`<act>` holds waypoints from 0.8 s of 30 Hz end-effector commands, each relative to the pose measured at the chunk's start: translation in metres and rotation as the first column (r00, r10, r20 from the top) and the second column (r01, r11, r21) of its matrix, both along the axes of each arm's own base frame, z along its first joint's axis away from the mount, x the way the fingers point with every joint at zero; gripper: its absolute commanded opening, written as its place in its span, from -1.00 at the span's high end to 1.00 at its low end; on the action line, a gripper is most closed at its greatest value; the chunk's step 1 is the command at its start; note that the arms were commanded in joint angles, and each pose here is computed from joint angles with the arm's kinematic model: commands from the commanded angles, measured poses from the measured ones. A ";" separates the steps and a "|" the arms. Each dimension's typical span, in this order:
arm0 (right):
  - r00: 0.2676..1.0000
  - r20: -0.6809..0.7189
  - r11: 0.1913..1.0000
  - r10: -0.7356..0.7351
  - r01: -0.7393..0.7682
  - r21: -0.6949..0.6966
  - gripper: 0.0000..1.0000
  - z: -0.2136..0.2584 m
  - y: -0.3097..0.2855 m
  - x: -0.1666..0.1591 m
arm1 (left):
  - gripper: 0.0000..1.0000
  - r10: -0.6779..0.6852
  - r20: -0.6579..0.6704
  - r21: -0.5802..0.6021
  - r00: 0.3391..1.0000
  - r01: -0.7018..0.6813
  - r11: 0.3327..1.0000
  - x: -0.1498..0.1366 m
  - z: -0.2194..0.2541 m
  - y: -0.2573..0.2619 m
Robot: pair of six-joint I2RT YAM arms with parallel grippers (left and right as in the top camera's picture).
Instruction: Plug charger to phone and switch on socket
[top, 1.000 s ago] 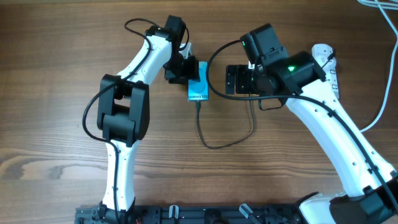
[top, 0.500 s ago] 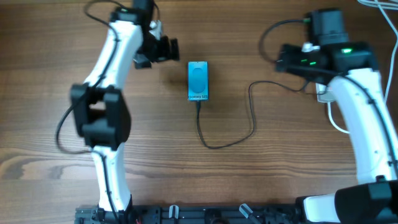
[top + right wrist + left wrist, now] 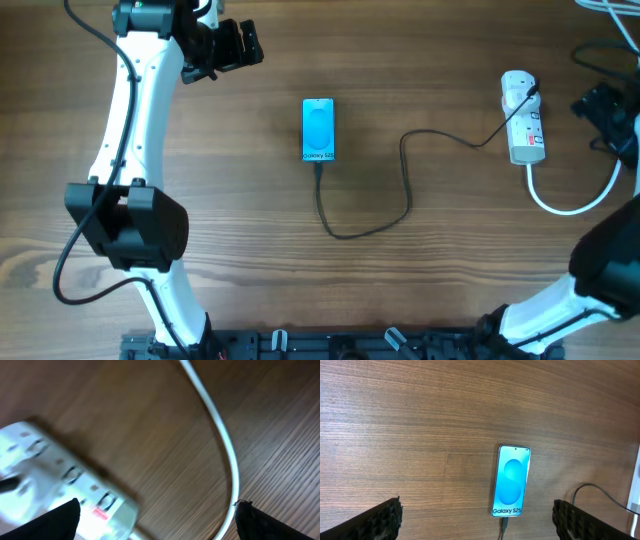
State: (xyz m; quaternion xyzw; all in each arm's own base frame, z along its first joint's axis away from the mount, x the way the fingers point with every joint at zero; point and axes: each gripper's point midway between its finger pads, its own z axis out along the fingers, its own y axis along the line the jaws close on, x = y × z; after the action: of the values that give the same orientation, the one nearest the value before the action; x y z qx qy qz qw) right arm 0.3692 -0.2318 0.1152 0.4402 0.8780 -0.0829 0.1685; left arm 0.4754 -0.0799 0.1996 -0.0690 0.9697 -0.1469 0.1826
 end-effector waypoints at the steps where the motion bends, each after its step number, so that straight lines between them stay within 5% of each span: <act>1: 0.999 -0.033 1.000 0.023 -0.023 0.008 -0.99 -0.025 -0.004 0.010 | -1.00 0.017 -0.014 0.007 1.000 -0.016 1.000 0.001 -0.006 0.004; 7: 0.965 0.105 0.958 0.239 -0.252 0.136 -0.99 -0.053 0.022 0.053 | -1.00 0.017 -0.028 0.008 0.999 -0.017 1.000 -0.002 -0.007 0.004; 20: 0.952 0.108 0.926 0.286 -0.303 0.226 -0.99 -0.094 0.040 0.060 | -1.00 0.015 -0.036 0.009 0.999 -0.015 1.000 -0.004 -0.008 0.003; 24: 0.978 0.037 0.954 0.205 -0.208 0.215 -0.99 -0.111 0.032 0.051 | -1.00 0.015 -0.044 0.010 0.999 -0.015 1.000 -0.006 -0.008 0.003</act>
State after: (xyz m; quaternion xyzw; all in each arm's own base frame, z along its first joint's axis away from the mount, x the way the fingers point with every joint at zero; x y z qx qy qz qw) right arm 0.4269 -0.2000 0.0227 0.3393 0.9264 0.0472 0.1566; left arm 0.4703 -0.0795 0.1974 -0.0706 0.9719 -0.1451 0.1714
